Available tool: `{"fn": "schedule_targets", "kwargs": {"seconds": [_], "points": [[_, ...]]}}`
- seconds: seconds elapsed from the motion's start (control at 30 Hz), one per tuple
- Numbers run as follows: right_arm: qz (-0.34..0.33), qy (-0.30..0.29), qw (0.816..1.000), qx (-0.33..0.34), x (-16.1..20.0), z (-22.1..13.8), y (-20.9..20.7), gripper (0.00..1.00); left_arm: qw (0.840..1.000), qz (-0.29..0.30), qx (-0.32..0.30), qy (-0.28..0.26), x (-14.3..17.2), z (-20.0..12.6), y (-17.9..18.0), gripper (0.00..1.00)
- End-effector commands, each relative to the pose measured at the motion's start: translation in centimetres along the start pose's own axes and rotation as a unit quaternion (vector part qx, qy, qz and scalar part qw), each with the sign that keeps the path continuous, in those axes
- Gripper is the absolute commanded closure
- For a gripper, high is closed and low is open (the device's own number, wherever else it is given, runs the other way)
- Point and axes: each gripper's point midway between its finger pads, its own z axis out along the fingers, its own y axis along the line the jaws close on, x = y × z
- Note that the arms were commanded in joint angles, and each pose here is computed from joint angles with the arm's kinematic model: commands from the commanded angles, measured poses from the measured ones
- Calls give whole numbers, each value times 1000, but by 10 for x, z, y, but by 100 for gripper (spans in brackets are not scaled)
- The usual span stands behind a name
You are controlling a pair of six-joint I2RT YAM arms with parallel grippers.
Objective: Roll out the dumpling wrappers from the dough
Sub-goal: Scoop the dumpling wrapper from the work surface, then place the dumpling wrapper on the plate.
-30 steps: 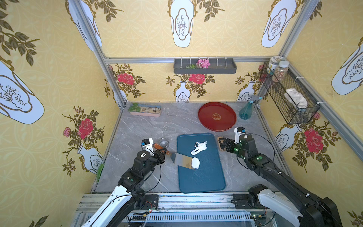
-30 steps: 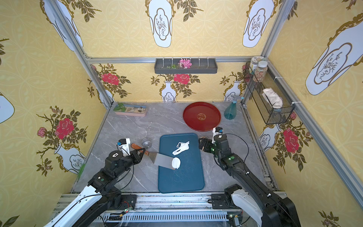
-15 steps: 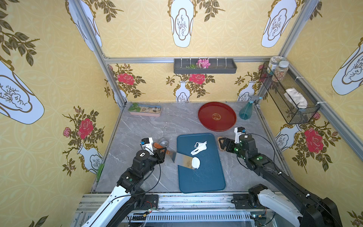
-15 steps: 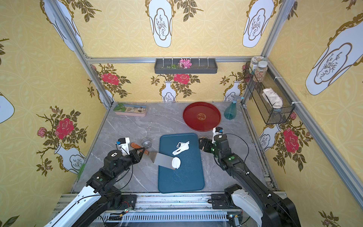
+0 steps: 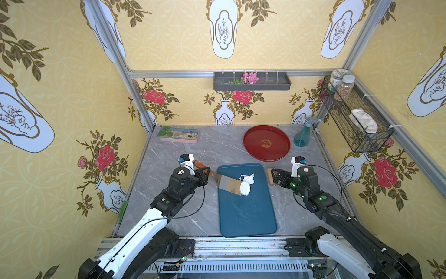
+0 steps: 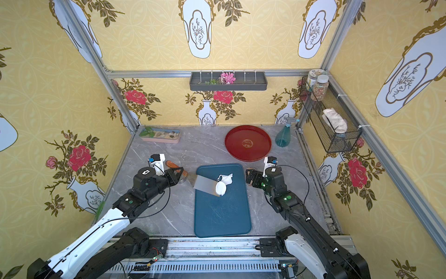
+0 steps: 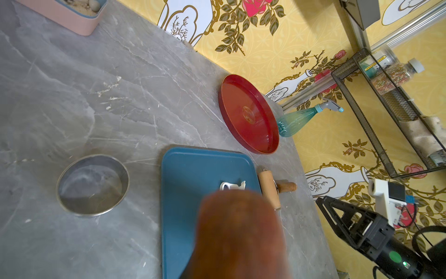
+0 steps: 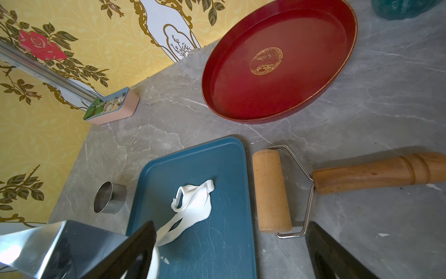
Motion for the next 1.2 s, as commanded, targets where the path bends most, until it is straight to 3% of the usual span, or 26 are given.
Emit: {"fn": "schedule_targets", "kwargs": {"seconds": [0.0,0.4,0.7,1.17], "points": [[-2,-18,1000,19,-5,-4,-8,3,998,13,50,-39,-29,12,-32,100],[-1,-60,997,38,-15,-20,-16,3,995,30,80,-58,-71,92,-70,100],[-2,-55,998,37,-14,-18,-16,3,993,55,68,-74,-97,164,-80,100],[-3,-51,998,46,-13,-15,-20,3,995,75,46,-49,-100,263,-77,100]]}}
